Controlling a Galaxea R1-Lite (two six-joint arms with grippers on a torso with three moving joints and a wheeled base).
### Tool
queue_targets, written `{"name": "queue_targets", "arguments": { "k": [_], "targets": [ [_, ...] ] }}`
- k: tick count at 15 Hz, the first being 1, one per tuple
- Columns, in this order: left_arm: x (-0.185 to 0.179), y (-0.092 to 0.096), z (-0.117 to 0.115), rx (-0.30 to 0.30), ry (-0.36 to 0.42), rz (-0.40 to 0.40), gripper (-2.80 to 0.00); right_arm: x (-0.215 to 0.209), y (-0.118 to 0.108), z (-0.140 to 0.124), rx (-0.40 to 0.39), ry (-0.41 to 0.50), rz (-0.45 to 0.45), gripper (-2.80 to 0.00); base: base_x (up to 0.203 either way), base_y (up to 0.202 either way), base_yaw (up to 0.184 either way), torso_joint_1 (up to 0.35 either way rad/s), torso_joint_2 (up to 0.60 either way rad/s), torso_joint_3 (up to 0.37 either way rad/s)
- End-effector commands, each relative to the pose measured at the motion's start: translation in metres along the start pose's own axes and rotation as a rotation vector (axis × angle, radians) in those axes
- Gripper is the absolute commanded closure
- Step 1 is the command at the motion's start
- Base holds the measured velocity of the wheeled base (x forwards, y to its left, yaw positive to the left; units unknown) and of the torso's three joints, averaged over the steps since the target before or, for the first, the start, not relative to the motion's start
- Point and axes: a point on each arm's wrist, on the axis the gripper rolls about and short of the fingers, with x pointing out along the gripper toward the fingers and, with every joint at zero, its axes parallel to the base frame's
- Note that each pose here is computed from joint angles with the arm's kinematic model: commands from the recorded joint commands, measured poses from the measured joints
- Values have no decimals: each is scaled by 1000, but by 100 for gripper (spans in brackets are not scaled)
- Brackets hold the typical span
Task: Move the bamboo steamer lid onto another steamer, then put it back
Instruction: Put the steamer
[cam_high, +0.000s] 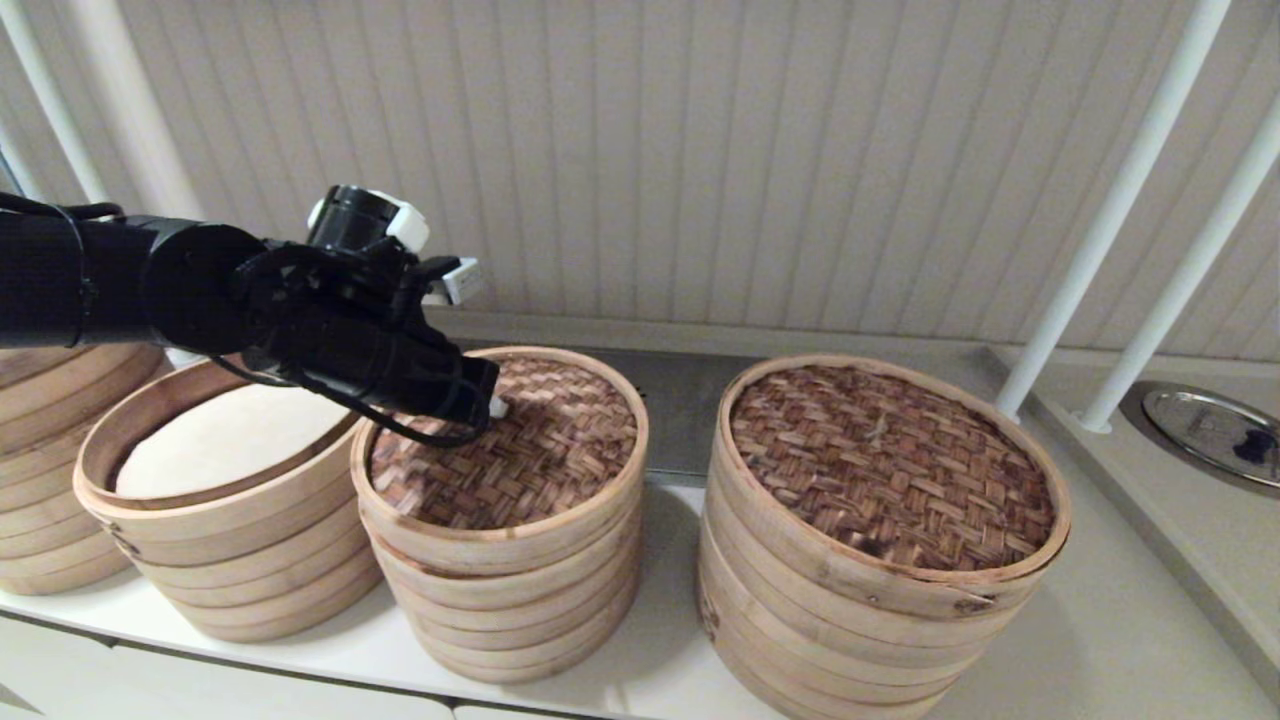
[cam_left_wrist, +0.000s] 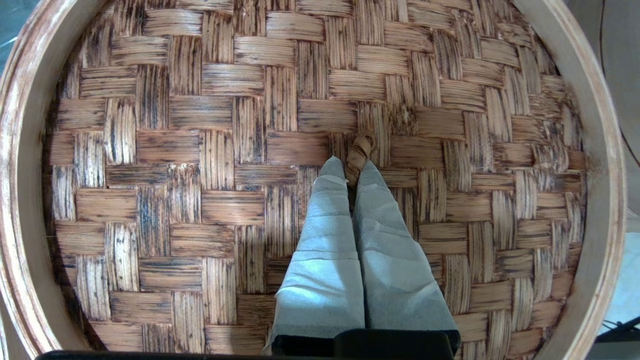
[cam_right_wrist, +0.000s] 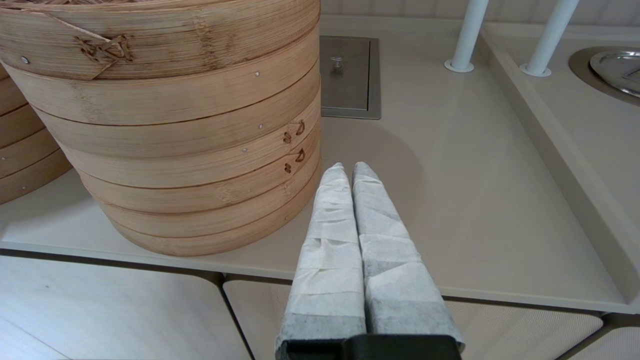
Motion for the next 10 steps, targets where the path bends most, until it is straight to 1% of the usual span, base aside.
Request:
{"name": "queue_targets", "arguments": {
  "k": [1, 5, 6, 10],
  "targets": [
    [4, 1, -3, -2, 18, 2, 0, 0, 0, 0, 0, 0, 1, 0, 0, 0, 0, 0, 0, 0],
    [4, 1, -3, -1, 20, 5, 0, 0, 0, 0, 0, -1, 0, 0, 0, 0, 0, 0, 0, 0],
    [3, 0, -2, 0, 14, 2, -280, 0, 0, 0, 0, 0, 1, 0, 0, 0, 0, 0, 0, 0],
    [-13, -2, 5, 5, -42, -2, -280, 0, 0, 0, 0, -1, 0, 0, 0, 0, 0, 0, 0, 0]
  ]
}}
